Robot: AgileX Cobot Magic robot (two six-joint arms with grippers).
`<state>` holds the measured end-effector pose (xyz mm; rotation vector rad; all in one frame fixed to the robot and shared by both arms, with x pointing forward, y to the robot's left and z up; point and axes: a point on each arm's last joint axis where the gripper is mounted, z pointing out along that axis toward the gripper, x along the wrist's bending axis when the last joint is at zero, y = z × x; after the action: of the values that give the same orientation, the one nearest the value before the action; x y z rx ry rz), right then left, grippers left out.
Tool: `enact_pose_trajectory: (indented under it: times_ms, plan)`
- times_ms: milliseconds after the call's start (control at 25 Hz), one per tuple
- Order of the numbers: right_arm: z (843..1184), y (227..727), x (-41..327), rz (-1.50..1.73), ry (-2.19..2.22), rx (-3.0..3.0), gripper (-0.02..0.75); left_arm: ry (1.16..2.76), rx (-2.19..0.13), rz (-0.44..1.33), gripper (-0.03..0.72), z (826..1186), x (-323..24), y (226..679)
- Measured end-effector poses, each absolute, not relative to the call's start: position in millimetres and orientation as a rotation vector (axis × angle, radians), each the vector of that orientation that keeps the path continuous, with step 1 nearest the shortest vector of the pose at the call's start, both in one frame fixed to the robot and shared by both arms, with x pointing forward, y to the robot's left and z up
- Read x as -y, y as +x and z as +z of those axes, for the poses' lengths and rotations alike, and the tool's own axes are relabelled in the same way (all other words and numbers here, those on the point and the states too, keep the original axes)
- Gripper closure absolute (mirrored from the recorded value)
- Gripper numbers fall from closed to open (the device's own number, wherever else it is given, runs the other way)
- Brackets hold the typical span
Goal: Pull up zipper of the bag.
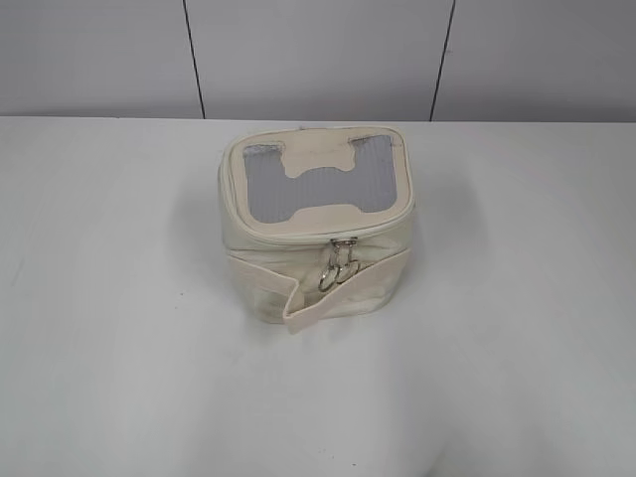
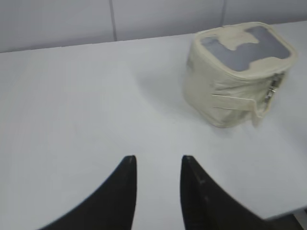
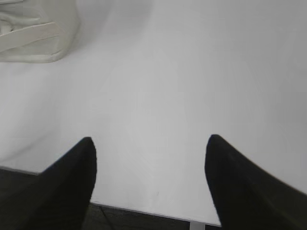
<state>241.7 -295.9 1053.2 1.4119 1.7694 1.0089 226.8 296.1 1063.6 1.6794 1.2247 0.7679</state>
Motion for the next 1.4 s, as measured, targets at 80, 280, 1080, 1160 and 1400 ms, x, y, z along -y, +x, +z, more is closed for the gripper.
enact_pose_trajectory:
  times_ms: [80, 280, 1080, 1160, 1400]
  plan:
    - [1053.2, 237.6, 296.6, 1.004, 1.427, -1.71, 0.186, 1.639, -1.298, 0.816, 0.441, 1063.6, -295.1, 227.1]
    - [1053.0, 233.1, 297.0, 1.012, 1.424, -1.666, 0.186, 1.592, -1.376, 0.866, 0.441, 1063.6, -294.1, 227.6]
    - [1053.1, 233.2, 297.0, 1.007, 1.43, -1.657, 0.186, 1.588, -1.38, 0.87, 0.441, 1063.7, -293.9, 227.6]
    - [1053.1, 233.2, 296.9, 1.004, 1.434, -1.652, 0.186, 1.588, -1.38, 0.87, 0.441, 1063.7, -293.9, 227.6]
    - [1053.1, 233.3, 296.8, 0.988, 1.454, -1.627, 0.186, 1.587, -1.382, 0.871, 0.442, 1063.7, -293.9, 227.7]
